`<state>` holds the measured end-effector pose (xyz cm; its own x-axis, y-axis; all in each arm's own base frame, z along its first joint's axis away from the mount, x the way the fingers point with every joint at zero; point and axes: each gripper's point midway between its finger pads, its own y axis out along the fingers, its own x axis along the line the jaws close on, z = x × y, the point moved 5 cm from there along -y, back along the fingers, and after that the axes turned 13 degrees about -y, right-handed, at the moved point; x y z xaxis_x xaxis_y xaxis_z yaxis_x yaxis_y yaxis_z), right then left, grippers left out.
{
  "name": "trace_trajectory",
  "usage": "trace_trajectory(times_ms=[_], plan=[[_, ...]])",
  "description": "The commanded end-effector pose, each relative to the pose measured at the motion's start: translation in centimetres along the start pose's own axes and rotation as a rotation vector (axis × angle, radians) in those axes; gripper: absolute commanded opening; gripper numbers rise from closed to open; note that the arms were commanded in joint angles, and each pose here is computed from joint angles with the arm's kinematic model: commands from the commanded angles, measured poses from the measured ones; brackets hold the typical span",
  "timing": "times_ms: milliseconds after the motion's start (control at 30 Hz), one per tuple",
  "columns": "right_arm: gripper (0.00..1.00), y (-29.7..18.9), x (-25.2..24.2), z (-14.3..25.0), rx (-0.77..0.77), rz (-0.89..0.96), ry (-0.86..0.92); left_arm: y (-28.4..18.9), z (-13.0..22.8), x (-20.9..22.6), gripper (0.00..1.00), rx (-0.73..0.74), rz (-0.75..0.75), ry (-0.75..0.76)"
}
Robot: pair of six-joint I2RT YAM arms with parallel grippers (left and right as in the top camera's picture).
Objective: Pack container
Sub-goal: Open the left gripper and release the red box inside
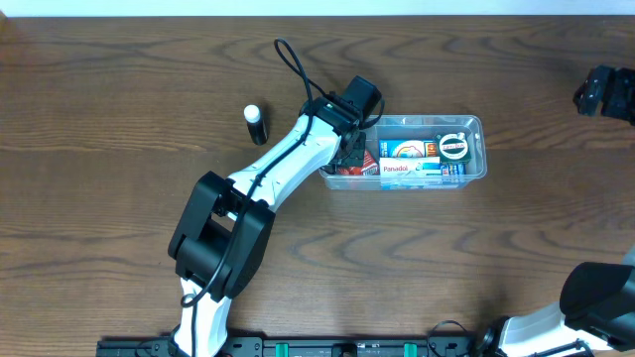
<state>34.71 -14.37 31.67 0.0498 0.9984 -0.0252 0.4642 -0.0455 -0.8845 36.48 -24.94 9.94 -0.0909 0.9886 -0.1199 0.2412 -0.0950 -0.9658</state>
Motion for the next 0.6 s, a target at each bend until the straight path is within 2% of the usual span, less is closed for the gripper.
trace_trajectory(times_ms=[0,567], plan=[[0.99,-0.63,-0.12,-0.19,-0.018,0.006,0.001,0.43,-0.59,0.0,0.06,-0.015,-0.01,0.003],[0.99,-0.63,-0.12,-0.19,-0.018,0.006,0.001,0.46,-0.9,-0.64,0.05,-0.032,0.021,0.034]])
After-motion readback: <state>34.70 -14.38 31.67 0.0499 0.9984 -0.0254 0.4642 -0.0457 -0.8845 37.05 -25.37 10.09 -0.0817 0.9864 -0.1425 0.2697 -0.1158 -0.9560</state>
